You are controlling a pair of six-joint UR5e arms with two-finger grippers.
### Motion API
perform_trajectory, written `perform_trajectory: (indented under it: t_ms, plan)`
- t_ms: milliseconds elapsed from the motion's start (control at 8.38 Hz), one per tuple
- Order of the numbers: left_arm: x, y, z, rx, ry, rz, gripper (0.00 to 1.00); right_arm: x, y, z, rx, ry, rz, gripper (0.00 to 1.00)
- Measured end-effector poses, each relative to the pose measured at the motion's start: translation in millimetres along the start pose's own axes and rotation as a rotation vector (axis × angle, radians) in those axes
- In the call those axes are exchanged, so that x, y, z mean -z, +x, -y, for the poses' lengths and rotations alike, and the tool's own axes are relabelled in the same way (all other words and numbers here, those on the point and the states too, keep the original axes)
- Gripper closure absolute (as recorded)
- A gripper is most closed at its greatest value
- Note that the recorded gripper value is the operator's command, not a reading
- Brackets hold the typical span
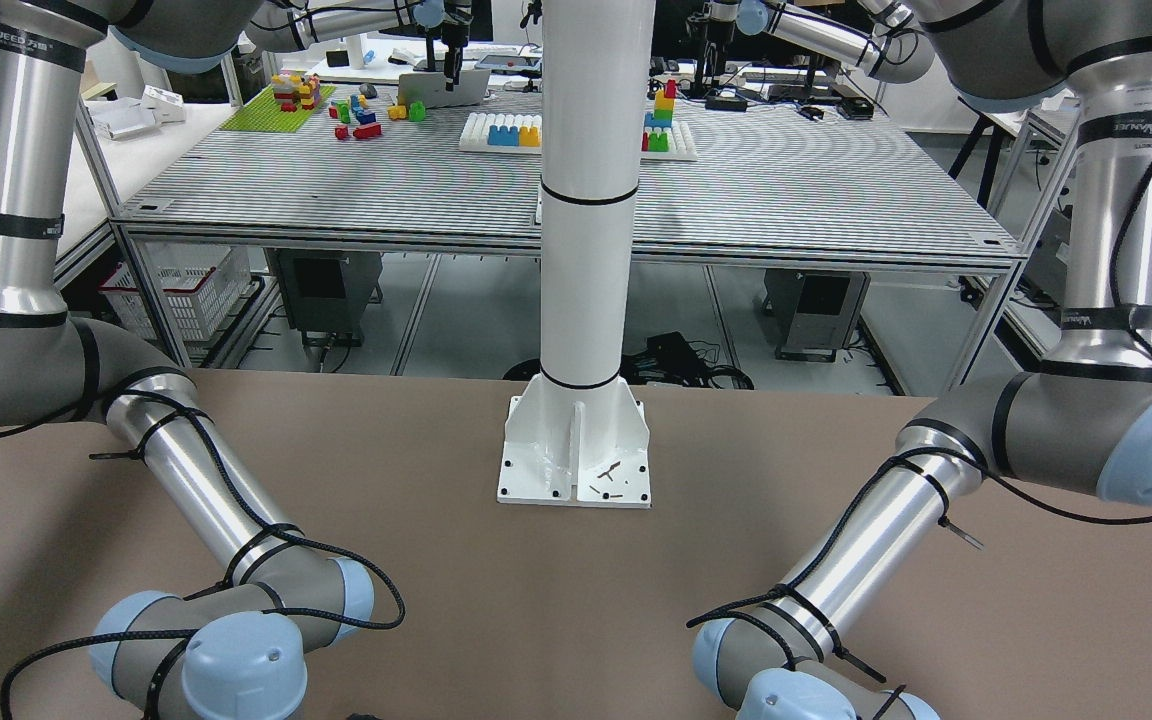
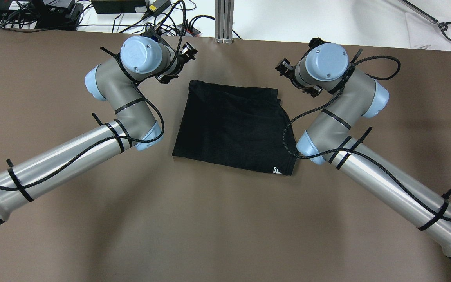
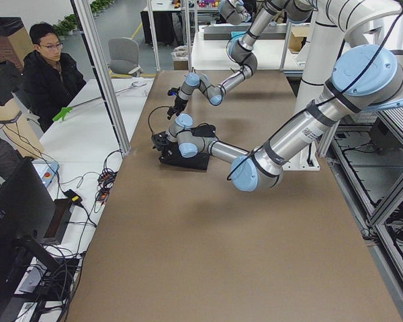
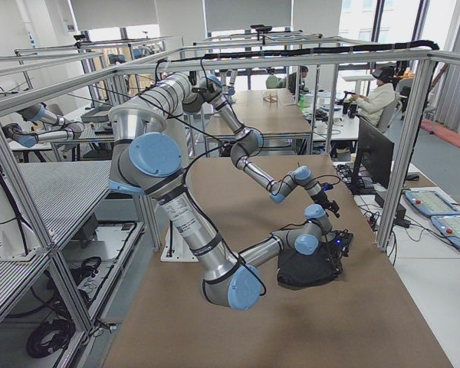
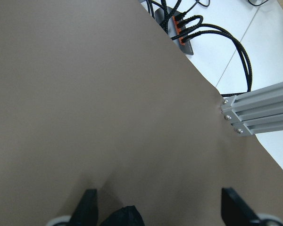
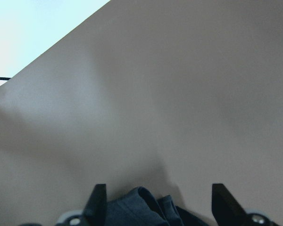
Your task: Fold clothes
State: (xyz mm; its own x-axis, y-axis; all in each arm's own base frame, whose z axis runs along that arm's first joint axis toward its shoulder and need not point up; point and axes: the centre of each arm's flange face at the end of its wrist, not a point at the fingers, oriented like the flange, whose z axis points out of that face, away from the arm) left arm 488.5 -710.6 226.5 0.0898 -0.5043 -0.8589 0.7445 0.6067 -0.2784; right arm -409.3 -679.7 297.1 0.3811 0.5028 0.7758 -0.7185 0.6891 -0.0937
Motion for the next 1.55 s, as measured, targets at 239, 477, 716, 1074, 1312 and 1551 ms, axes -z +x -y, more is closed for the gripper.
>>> perform_trajectory:
  t_ms: [239, 477, 716, 1074, 1312, 1551]
  plan:
    - [5.6, 2.4, 7.0, -0.087, -0.001, -0.006, 0.06, -2.3, 11.0, 2.8, 0.032, 0.0, -0.007, 0.05]
    - [11.1, -30.7, 27.4, -0.298, -0.021, 0.034, 0.06, -9.0, 39.8, 5.6, 0.212, 0.0, -0.024, 0.06]
    - [35.3, -73.8, 67.9, -0.502, -0.01, 0.106, 0.06, -17.9, 90.6, 25.2, 0.487, 0.004, -0.063, 0.06]
    - [124.0, -172.2, 198.7, -0.814, 0.051, 0.259, 0.06, 2.6, 182.0, 123.9, 0.811, 0.002, -0.132, 0.06]
    - [183.1, -257.0, 269.8, -1.008, 0.052, 0.361, 0.06, 32.6, 248.3, 207.4, 0.999, 0.007, -0.193, 0.06]
    - [233.7, -329.9, 330.1, -1.135, 0.05, 0.47, 0.06, 60.8, 340.0, 269.3, 1.128, -0.008, -0.287, 0.06]
